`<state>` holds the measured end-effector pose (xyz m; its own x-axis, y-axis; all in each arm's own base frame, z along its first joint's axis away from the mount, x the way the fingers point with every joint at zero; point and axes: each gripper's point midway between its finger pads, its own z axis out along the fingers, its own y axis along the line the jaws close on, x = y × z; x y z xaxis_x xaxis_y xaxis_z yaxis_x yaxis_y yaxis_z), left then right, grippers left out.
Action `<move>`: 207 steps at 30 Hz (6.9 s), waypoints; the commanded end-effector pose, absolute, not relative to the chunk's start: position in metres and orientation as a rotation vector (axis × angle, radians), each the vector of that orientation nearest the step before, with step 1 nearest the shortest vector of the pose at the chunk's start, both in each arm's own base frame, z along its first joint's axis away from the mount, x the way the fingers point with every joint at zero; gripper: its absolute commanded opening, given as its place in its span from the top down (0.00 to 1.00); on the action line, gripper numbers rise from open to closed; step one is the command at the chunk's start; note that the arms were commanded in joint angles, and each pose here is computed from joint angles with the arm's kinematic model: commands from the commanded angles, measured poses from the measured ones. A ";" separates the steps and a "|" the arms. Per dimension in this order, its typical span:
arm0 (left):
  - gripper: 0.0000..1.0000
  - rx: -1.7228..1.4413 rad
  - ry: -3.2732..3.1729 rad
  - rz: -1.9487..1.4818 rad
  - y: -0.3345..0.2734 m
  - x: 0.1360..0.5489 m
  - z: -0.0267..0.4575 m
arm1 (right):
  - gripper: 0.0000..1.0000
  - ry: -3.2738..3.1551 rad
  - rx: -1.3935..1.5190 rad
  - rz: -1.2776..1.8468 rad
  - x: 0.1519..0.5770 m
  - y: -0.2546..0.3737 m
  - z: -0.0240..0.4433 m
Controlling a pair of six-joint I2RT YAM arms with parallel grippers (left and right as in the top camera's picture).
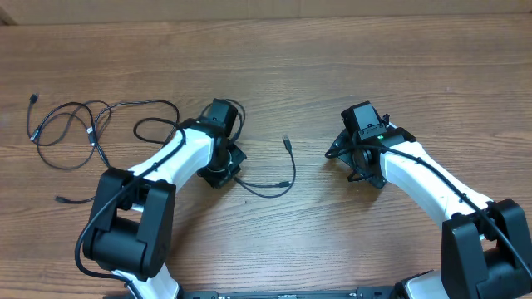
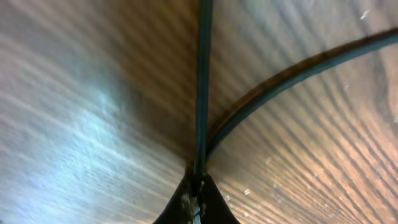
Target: Untangle cables
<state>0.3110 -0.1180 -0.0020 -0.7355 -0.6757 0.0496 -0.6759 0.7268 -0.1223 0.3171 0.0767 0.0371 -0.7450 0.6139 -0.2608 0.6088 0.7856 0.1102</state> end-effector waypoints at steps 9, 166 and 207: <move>0.96 0.549 -3.516 -0.040 -0.070 0.382 0.087 | 0.00 2.679 0.955 0.041 0.318 0.076 0.041; 0.92 0.183 -3.347 -0.391 0.018 0.392 -0.017 | 0.00 2.679 0.955 0.041 0.318 0.076 0.040; 0.32 0.640 -3.541 0.405 0.081 0.416 0.097 | 0.00 2.679 0.955 0.041 0.318 0.076 0.041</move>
<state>0.4182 0.1137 0.1096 -0.7709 -0.4550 -0.4458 -0.3772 0.8900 -0.2561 0.3165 0.0765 0.0366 -0.7457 0.6135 -0.2599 0.6087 0.7859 0.1085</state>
